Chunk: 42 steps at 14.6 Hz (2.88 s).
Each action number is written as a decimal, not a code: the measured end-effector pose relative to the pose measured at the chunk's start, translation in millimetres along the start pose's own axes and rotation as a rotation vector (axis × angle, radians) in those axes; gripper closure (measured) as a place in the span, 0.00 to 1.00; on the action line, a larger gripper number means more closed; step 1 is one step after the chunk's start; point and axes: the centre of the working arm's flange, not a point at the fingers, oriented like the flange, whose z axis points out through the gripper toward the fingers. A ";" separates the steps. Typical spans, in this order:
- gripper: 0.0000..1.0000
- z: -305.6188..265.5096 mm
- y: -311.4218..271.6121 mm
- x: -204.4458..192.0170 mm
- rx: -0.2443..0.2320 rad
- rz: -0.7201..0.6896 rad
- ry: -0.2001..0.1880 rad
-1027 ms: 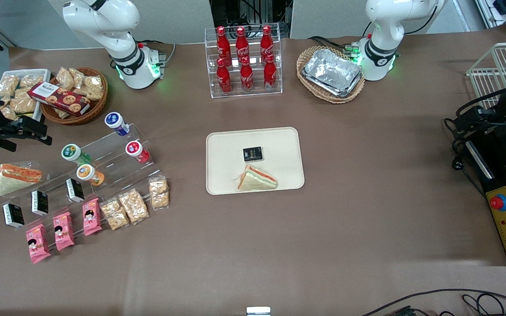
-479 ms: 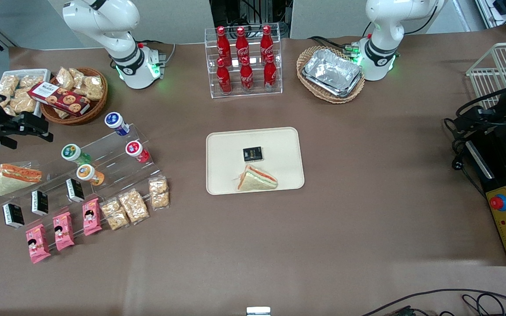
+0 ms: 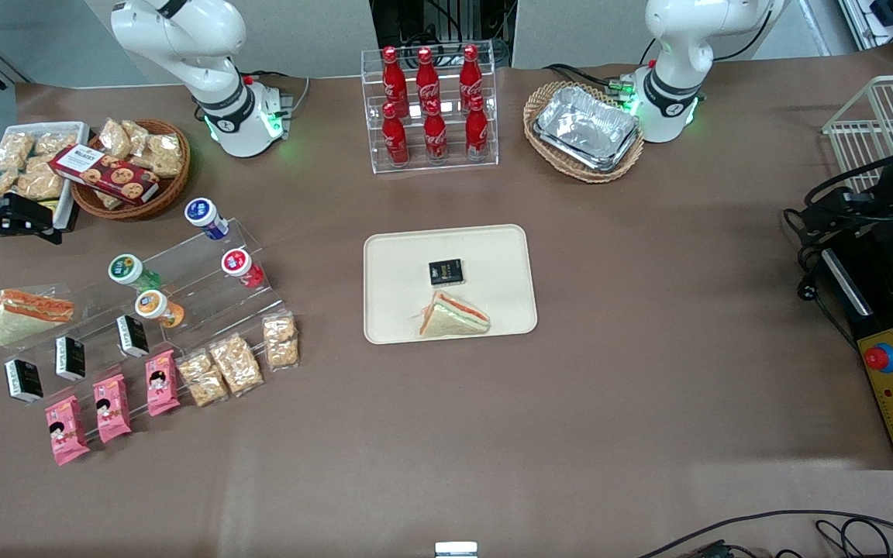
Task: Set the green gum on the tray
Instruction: 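Move the right gripper over the acrylic rack toward the green gum bottle, then lower the right gripper and close it on the green-labelled gum bottle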
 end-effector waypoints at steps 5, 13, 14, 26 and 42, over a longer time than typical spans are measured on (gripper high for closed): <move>0.00 17.7 -2.0 -34.8 0.010 0.008 0.003; 0.00 49.6 -9.6 -59.2 -0.006 0.009 0.063; 0.00 61.0 -8.8 -57.2 -0.010 0.010 0.074; 0.00 192.2 -12.7 -52.6 -0.031 0.003 0.101; 0.11 221.7 -8.7 -49.4 -0.078 -0.021 0.111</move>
